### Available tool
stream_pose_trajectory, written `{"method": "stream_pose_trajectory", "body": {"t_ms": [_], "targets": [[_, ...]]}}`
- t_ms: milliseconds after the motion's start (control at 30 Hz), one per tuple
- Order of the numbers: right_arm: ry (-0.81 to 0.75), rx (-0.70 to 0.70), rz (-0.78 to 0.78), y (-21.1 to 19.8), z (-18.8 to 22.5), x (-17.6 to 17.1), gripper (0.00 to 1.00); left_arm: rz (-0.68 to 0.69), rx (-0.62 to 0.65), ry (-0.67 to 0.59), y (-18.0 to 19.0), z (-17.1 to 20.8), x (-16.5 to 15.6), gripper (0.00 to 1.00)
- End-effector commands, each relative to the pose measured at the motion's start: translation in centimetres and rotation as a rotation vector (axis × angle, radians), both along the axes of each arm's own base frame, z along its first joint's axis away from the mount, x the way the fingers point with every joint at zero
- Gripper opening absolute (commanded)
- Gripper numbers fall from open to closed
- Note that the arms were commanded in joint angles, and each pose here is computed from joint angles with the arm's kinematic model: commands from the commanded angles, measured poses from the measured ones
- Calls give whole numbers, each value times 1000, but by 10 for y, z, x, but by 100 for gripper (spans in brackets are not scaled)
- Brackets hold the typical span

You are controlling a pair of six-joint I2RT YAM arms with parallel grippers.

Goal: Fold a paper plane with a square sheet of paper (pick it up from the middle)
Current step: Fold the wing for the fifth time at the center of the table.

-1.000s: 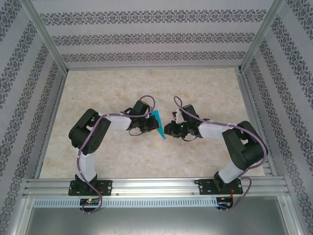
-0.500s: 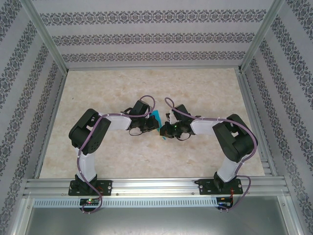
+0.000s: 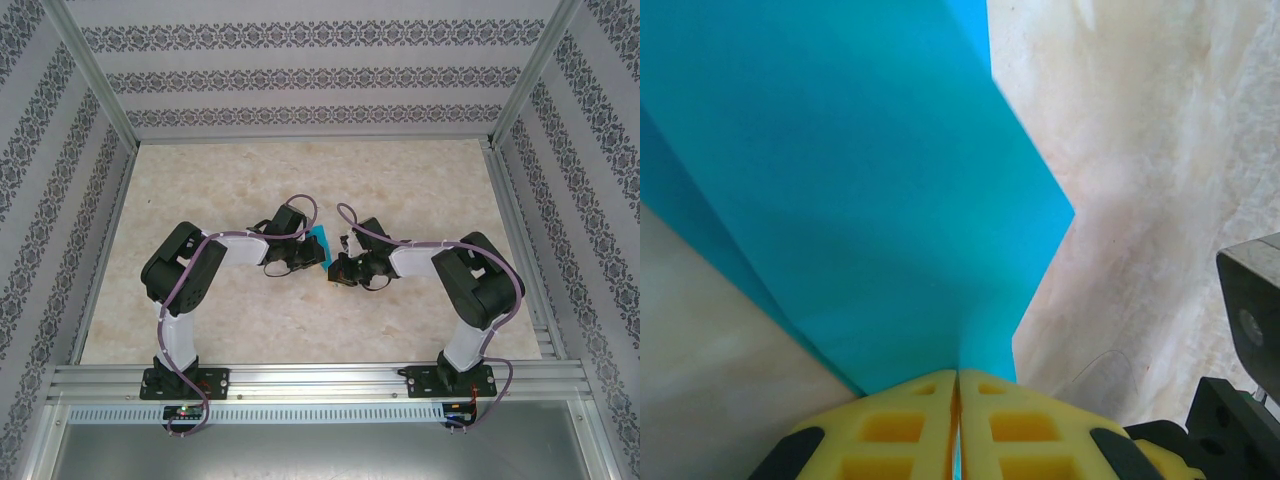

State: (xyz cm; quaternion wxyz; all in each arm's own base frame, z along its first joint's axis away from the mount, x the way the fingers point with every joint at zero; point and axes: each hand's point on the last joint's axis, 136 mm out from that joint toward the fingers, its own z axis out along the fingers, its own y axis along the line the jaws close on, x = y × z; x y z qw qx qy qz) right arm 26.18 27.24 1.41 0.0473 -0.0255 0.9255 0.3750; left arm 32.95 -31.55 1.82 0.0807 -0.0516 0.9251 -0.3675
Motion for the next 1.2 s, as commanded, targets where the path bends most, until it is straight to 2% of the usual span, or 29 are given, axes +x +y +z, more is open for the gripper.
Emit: {"method": "stream_pose_trajectory", "body": {"t_ms": [0, 133, 233, 367, 667, 967, 1067, 1167], "targets": [[24, 1, 14, -3, -7, -10, 9, 27, 116, 86, 17, -38, -14, 11], [-57, 45, -9, -3, 22, 3, 10, 25, 114, 85, 16, -38, -14, 10], [-93, 26, -8, -4, 32, 11, 12, 24, 113, 87, 16, -38, -15, 11], [-56, -5, 31, 7, 22, 6, 11, 24, 111, 85, 16, -37, -14, 11], [-16, -62, 9, -3, -1, 3, 10, 23, 111, 87, 16, -38, -14, 10], [72, -94, 36, -17, -25, -33, 10, 32, 122, 91, 18, -40, -15, 10], [83, -88, 35, -23, -26, -43, 10, 35, 125, 91, 19, -41, -15, 10], [33, -55, 30, -21, -10, -36, 10, 30, 122, 89, 18, -40, -15, 10]]}}
